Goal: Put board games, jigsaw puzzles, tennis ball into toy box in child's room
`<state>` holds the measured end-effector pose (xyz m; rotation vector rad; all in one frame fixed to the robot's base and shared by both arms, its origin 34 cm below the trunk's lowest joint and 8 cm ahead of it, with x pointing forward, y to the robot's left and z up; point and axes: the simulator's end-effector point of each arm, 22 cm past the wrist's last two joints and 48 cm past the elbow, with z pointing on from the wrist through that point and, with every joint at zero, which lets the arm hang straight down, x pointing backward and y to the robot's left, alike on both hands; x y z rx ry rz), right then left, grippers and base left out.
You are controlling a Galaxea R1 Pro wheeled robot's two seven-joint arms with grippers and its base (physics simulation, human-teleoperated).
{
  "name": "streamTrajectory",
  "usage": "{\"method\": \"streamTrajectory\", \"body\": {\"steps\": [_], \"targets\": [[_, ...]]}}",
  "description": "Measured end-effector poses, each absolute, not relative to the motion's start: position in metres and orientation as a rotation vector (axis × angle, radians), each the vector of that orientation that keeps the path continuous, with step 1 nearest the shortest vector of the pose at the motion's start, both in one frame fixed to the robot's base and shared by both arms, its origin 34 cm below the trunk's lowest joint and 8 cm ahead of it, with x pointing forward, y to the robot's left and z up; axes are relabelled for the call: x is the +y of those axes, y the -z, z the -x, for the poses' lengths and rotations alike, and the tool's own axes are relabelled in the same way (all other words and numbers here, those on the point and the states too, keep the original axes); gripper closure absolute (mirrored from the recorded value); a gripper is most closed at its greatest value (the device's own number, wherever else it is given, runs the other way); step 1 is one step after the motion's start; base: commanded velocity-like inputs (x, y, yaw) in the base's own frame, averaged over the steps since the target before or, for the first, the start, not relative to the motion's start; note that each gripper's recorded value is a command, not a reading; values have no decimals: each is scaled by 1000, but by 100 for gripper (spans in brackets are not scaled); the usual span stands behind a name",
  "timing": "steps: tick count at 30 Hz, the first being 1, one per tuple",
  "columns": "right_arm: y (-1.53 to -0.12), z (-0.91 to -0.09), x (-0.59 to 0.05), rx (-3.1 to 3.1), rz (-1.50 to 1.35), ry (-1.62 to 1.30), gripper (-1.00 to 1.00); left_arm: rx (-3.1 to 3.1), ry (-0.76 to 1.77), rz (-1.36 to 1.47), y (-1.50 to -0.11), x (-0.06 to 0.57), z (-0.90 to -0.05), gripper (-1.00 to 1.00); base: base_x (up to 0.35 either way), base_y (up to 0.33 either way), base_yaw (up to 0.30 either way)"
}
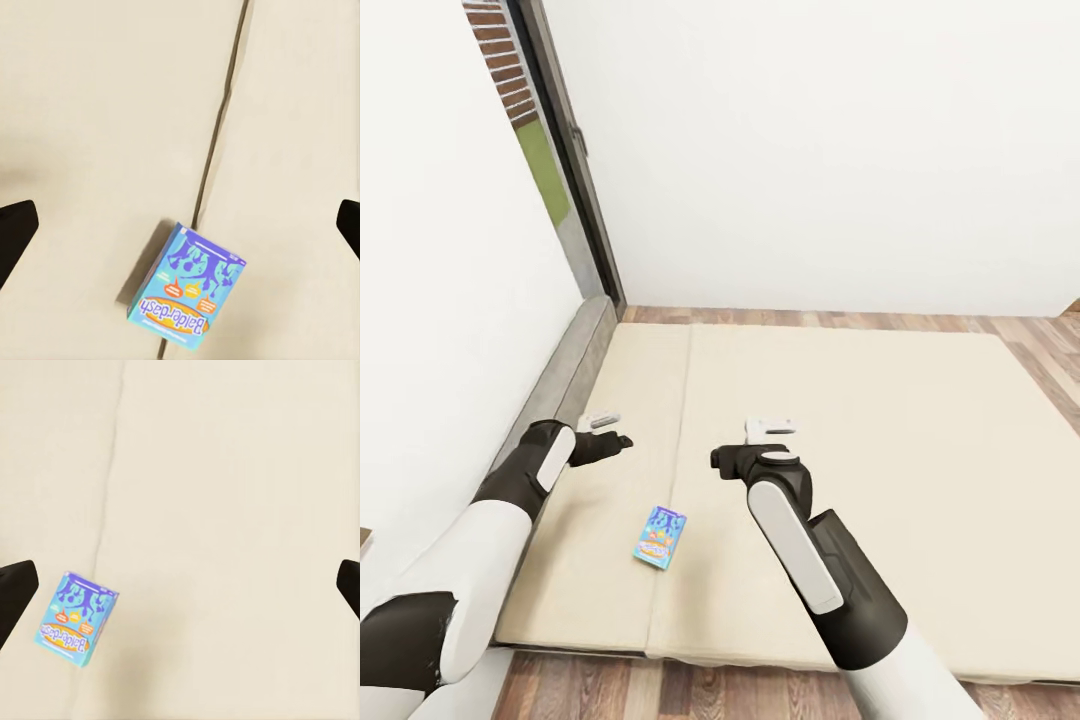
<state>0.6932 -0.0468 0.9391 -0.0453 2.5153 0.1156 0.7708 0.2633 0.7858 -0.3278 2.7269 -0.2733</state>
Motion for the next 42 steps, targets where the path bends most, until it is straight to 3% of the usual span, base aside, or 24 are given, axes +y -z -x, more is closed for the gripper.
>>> {"method": "streamTrajectory", "body": {"steps": [42], "targets": [[-918,-691,-46,2552,38,-127,-100,2743,270,336,-761,262,-766,-100,0,0,-19]]}}
